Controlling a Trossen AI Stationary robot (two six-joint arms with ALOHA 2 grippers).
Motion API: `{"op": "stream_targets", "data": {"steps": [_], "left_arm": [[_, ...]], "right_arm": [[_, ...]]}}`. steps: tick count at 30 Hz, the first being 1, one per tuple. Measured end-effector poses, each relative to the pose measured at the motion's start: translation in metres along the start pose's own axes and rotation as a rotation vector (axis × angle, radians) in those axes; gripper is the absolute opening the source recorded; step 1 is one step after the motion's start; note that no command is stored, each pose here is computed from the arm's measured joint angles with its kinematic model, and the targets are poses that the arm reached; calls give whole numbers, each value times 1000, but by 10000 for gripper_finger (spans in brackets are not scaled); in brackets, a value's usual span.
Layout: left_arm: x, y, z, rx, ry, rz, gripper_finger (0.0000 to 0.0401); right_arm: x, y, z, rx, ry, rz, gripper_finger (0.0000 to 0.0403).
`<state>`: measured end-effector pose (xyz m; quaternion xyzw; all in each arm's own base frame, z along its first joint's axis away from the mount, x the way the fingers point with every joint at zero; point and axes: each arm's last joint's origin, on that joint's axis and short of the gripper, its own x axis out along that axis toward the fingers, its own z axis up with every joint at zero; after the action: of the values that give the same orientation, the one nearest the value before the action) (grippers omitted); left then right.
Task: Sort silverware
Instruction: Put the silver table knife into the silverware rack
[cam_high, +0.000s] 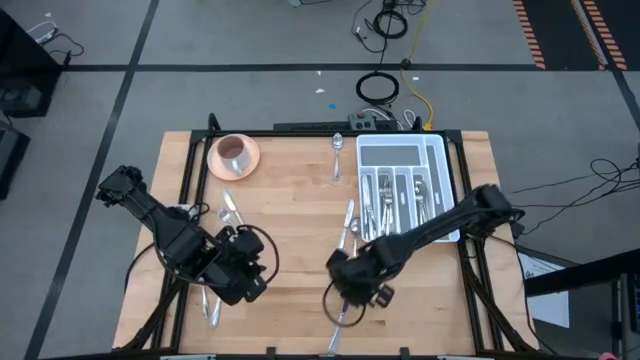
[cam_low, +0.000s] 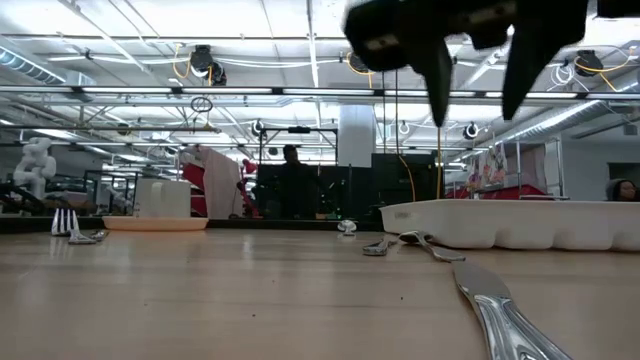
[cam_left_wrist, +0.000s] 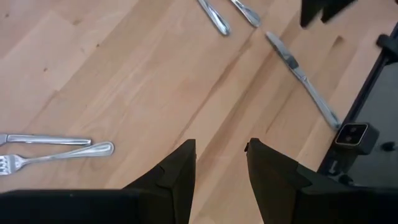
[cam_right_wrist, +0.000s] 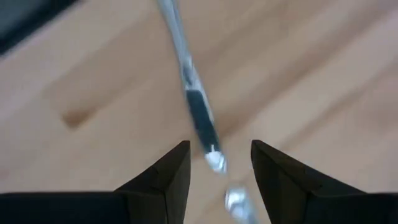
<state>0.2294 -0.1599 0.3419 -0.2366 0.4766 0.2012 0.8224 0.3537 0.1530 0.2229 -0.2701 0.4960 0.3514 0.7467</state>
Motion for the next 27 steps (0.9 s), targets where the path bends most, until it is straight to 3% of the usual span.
{"op": "stream_targets", "data": {"steps": [8,15,24,27], "left_arm": [[-6,-1,-16,78,22,17,145],[-15,-4,-34,127,-12,19,145],[-23,-7,-50,143,-77,3,145],[-23,-7,-50,150,-99,8,145]], "right_arm": [[33,-2,58,-72,-72,41,160],[71,11,89,-78,-43,88,160],[116,20,83,-49,77,136,160],[130,18,80,-13,111,103,159]]}}
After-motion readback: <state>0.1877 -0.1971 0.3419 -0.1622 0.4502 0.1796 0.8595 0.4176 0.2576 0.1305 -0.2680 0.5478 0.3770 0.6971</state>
